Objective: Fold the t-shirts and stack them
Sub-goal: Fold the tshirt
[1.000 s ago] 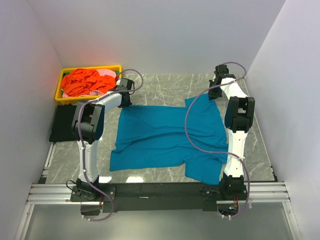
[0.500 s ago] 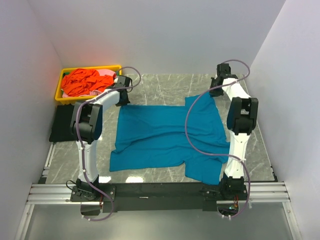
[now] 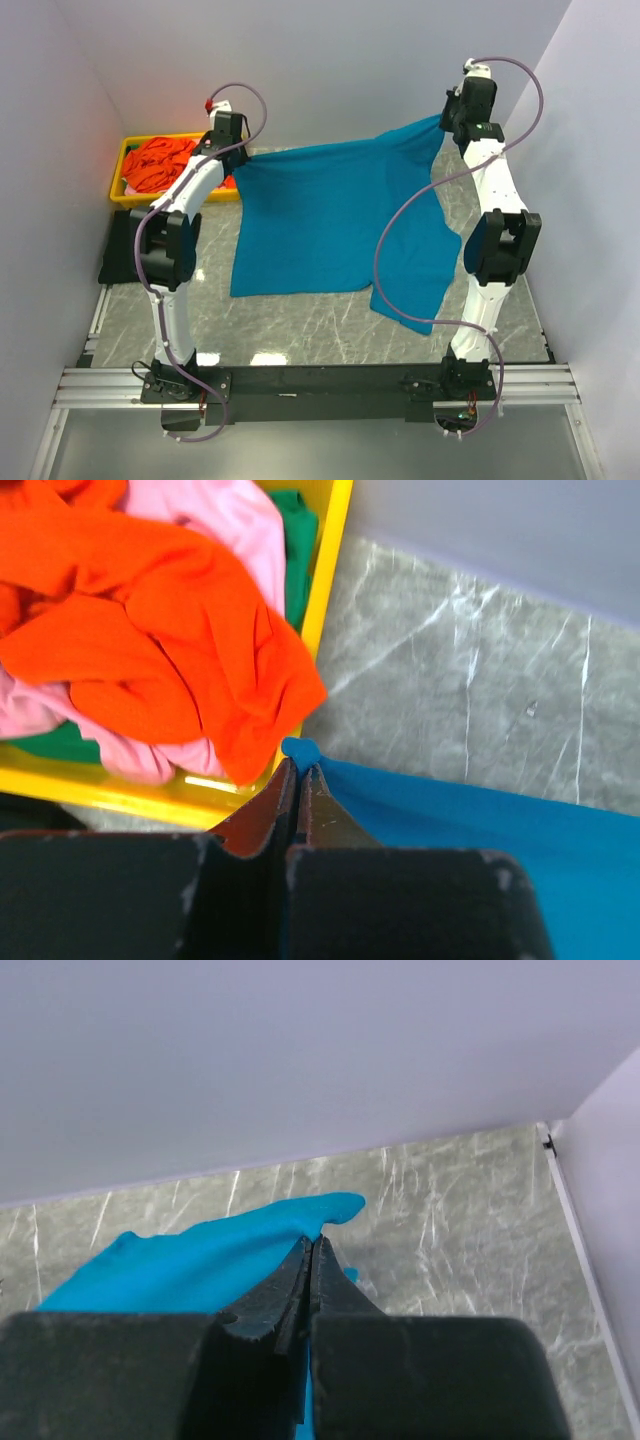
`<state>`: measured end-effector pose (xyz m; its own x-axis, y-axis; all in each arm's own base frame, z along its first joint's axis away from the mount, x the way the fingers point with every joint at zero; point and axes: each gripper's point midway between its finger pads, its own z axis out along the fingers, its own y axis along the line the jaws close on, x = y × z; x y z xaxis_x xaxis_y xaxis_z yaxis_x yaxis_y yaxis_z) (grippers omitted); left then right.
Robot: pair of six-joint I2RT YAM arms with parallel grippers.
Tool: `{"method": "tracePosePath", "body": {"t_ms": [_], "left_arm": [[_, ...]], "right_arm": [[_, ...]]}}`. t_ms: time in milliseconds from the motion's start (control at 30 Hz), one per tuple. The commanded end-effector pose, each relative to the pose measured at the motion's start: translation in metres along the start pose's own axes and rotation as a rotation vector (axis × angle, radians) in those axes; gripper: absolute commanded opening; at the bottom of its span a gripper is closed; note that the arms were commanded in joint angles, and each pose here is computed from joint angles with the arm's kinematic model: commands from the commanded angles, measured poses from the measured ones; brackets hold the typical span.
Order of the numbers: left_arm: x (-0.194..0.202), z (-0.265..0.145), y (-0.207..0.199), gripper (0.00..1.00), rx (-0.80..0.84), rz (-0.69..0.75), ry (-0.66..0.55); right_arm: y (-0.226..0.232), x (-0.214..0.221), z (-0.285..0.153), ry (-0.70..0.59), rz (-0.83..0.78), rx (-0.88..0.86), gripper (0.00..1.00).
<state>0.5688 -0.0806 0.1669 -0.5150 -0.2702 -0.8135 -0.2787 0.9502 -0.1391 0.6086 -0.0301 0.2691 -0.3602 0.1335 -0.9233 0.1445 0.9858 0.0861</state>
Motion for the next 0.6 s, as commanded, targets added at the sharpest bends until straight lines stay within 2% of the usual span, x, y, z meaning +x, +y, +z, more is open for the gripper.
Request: {"method": "tracePosePath", "body": {"t_ms": [0, 233, 567], "left_arm": [[-0.037, -0.013, -0.004, 0.01, 0.041, -0.007, -0.087], [-0.023, -0.012, -0.001, 0.01, 0.046, 0.019, -0.057], [-0.019, -0.027, 0.000, 0.01, 0.065, 0.032, -0.031]], "right_arm": [[-0.006, -0.035, -0.010, -0.096, -0.043, 0.002, 0.00], [-0.009, 0.001, -0.018, -0.023, -0.050, -0.007, 0.00], [-0.022, 0.014, -0.052, -0.013, -0.040, 0.057, 0.00]]}}
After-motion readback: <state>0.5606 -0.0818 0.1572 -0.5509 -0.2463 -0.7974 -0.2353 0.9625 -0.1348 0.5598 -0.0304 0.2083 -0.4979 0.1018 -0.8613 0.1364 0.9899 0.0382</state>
